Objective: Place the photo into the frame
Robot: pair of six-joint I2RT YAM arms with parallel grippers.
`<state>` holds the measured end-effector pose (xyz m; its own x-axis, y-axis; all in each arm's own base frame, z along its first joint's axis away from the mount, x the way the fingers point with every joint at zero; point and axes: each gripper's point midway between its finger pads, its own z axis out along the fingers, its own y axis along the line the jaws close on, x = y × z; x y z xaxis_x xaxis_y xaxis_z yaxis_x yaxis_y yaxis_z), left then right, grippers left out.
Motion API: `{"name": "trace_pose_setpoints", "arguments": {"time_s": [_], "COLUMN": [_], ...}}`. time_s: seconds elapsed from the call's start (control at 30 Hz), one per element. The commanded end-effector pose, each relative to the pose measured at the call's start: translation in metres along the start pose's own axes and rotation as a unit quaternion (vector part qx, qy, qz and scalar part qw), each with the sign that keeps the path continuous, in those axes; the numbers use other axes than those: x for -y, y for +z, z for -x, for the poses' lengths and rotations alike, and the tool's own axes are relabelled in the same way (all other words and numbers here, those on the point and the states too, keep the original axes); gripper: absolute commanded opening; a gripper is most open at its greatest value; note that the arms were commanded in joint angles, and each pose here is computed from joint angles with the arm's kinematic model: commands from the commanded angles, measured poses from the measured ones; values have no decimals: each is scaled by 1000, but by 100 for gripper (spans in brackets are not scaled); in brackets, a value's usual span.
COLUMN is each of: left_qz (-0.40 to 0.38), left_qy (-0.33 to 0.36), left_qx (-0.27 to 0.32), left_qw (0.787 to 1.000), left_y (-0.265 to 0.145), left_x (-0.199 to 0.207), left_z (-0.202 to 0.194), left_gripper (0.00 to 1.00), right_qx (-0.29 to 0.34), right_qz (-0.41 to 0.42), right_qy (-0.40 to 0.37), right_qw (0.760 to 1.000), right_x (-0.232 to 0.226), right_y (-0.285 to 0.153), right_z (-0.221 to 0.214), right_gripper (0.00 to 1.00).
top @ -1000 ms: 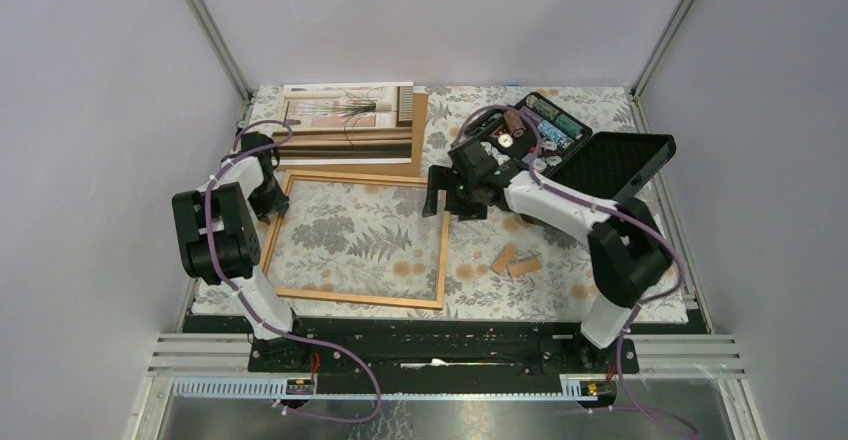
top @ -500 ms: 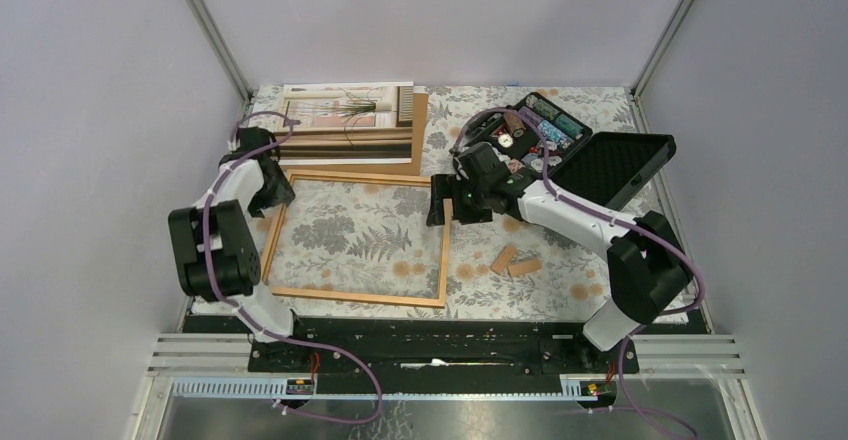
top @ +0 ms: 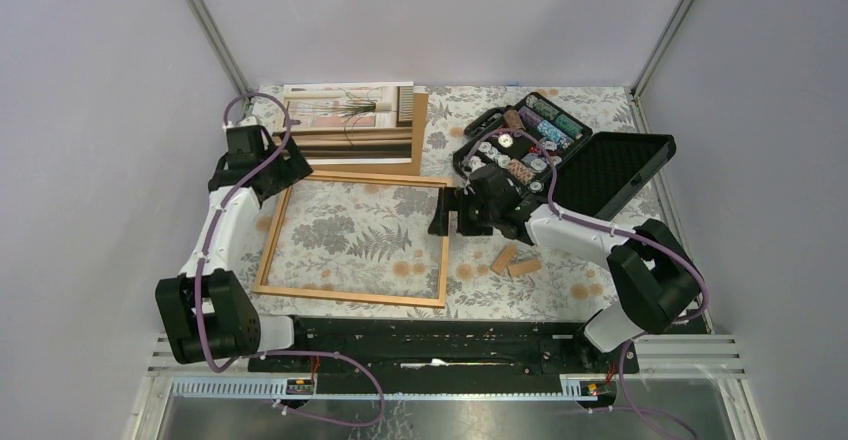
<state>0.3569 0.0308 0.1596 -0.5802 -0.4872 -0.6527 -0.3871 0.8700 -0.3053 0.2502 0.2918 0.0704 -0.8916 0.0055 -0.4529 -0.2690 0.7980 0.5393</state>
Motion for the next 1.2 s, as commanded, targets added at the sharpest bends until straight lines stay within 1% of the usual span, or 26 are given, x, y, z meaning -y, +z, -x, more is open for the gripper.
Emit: {"name": "trace_pose_setpoints", "arguments": {"time_s": [0.0, 0.1, 0.2, 0.23, 0.3, 0.33, 0.43, 0.47, 0.57, 0.63, 0.7, 0.73, 0.8, 0.83, 0.9, 0.93, 1.03, 1.1, 1.17], "left_qz": [-130, -158, -173, -176, -178, -179, -183, -184, -182, -183, -183, -190, -206, -214, -221, -229, -242, -257, -253], "left_qy": [2, 10, 26, 30, 34, 34, 33, 32, 36, 17, -29, -59, -109, -137, -192, -207, -227, -223, -211], "left_qx": [0, -9, -20, -21, -18, -17, -15, -15, -29, -46, -54, -48, -14, 5, 26, 41, 80, 87, 87], "left_qw": [992, 987, 984, 984, 983, 983, 982, 982, 982, 982, 981, 979, 972, 967, 956, 950, 940, 936, 940], "left_y": [-10, -14, -16, -18, -20, -22, -24, -23, -13, -6, 3, 7, 18, 26, 45, 54, 82, 100, 124], "left_x": [56, 72, 85, 87, 89, 89, 91, 92, 98, 107, 118, 126, 141, 146, 153, 157, 169, 180, 187], "left_z": [-2, -12, -23, -25, -27, -27, -25, -25, -30, -24, -13, -4, 15, 25, 38, 44, 56, 60, 60], "left_gripper": [98, 98, 98, 98, 98, 99, 99, 99, 99, 99, 99, 99, 99, 99, 99, 99, 99, 98, 98], "right_qx": [173, 216, 233, 244, 235, 226, 204, 197, 206, 212, 205, 200, 185, 175, 163, 162, 165, 164, 158], "right_qz": [-3, -2, 21, 38, 69, 76, 71, 60, 41, 37, 21, 16, 17, 19, 22, 18, 11, 11, 18], "right_qy": [-6, 17, 57, 70, 95, 107, 144, 149, 153, 149, 145, 146, 151, 151, 147, 143, 125, 117, 111], "right_qw": [985, 976, 971, 966, 965, 965, 966, 967, 966, 965, 968, 969, 971, 973, 975, 976, 978, 979, 981], "right_x": [-34, -42, -52, -61, -71, -73, -66, -59, -48, -41, -29, -24, -15, -14, -11, -9, -2, 0, -1], "right_y": [-13, 2, 26, 32, 55, 69, 104, 118, 132, 137, 142, 145, 150, 152, 153, 153, 152, 151, 155], "right_z": [105, 145, 180, 197, 214, 222, 237, 236, 244, 248, 249, 248, 242, 240, 239, 240, 243, 246, 246], "right_gripper": [100, 100, 100, 99, 98, 95, 87, 87, 87, 87, 87, 87, 87, 87, 86, 86, 85, 85, 83]}}
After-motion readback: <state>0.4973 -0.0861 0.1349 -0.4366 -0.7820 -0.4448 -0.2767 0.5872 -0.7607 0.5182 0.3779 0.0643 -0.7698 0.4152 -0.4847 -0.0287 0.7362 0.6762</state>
